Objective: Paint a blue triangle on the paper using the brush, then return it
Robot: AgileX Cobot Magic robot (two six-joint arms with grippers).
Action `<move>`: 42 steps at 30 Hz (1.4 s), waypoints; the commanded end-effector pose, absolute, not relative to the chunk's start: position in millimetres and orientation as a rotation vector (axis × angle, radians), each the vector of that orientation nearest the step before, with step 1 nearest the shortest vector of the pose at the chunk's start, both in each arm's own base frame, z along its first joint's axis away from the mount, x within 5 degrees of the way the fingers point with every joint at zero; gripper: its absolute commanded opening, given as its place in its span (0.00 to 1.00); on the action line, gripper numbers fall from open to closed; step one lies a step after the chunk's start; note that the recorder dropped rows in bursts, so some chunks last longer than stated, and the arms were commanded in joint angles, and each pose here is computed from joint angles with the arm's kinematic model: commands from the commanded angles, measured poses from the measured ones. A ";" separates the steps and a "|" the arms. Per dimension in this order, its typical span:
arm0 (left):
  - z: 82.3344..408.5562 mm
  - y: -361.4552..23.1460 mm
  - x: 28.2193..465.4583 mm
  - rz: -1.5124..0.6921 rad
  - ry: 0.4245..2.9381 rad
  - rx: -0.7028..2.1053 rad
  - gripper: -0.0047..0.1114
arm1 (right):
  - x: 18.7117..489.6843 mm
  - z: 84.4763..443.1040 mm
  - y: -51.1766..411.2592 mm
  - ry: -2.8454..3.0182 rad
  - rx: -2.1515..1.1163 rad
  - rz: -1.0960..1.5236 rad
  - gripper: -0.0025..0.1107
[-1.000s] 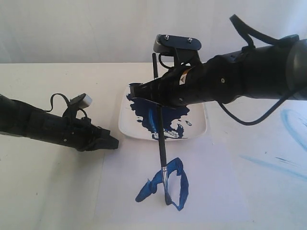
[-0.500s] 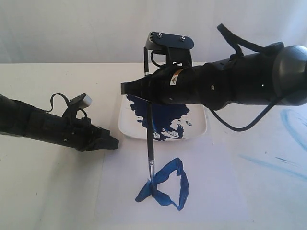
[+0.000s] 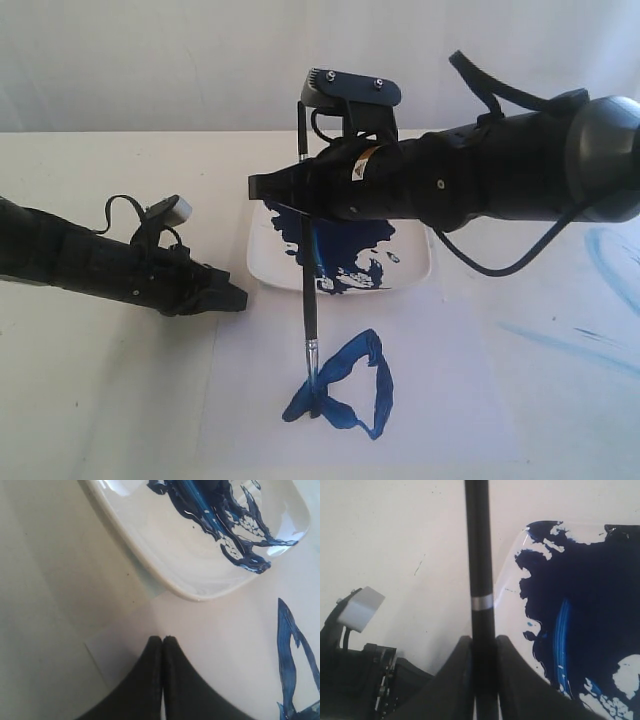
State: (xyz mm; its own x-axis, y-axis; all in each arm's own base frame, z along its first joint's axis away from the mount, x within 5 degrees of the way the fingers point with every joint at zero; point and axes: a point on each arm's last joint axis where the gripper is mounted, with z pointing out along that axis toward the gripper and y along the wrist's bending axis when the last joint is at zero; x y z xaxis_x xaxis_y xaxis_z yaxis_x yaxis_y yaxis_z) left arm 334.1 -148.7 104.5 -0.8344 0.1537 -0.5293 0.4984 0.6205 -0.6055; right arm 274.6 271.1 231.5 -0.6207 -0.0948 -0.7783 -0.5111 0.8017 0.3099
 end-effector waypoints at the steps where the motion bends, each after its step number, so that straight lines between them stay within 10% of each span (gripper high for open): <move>1: 97.2 -150.2 331.2 -1.099 2.445 0.504 0.04 | 272.8 229.0 269.9 2.216 -0.467 0.642 0.02; 42: 97.2 -150.2 331.2 -1.099 2.445 0.504 0.04 | 277.6 227.9 253.4 2.293 -0.494 0.568 0.02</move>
